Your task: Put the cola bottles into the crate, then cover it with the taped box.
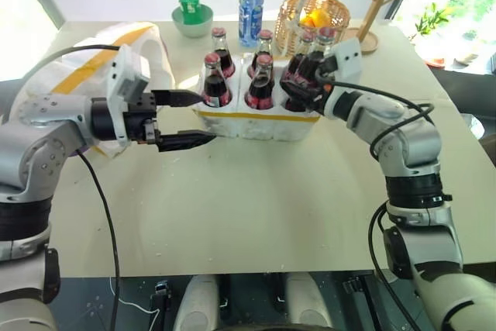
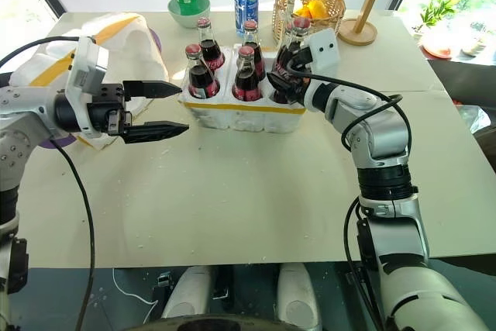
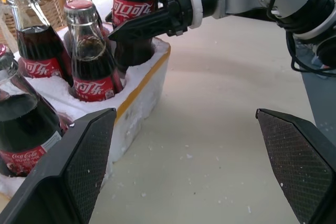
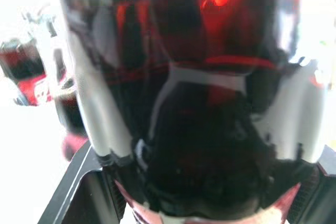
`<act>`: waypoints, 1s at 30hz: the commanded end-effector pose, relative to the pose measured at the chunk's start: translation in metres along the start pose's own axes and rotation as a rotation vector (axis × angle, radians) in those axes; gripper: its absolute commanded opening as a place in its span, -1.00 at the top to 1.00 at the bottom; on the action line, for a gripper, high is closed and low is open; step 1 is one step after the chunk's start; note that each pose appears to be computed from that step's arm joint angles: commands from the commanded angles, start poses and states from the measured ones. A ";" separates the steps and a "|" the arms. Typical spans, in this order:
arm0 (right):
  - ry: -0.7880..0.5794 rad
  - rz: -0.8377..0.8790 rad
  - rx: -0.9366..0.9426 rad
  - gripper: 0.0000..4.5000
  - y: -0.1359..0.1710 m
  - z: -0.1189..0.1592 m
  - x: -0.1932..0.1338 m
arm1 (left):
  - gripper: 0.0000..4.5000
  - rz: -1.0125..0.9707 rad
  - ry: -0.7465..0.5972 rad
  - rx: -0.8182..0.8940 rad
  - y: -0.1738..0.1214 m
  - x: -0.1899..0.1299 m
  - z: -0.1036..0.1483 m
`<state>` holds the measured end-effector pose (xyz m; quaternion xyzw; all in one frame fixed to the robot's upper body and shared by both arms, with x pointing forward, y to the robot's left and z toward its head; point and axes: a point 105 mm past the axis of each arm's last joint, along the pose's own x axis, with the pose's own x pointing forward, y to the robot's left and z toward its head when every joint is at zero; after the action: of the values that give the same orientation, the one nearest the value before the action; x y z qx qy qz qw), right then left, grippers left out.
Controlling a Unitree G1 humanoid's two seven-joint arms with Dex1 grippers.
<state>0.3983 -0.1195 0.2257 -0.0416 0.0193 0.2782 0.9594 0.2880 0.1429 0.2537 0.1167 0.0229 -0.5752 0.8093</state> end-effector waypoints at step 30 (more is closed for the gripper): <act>-0.109 0.744 -0.256 -0.99 0.040 0.124 -0.134 | -1.00 0.603 0.576 -0.120 0.023 -0.237 -0.033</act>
<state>0.3004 -0.1598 0.3256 -0.1440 0.0042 0.5298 0.8358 0.2300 0.3650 0.2712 0.2178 0.2237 -0.2567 0.9147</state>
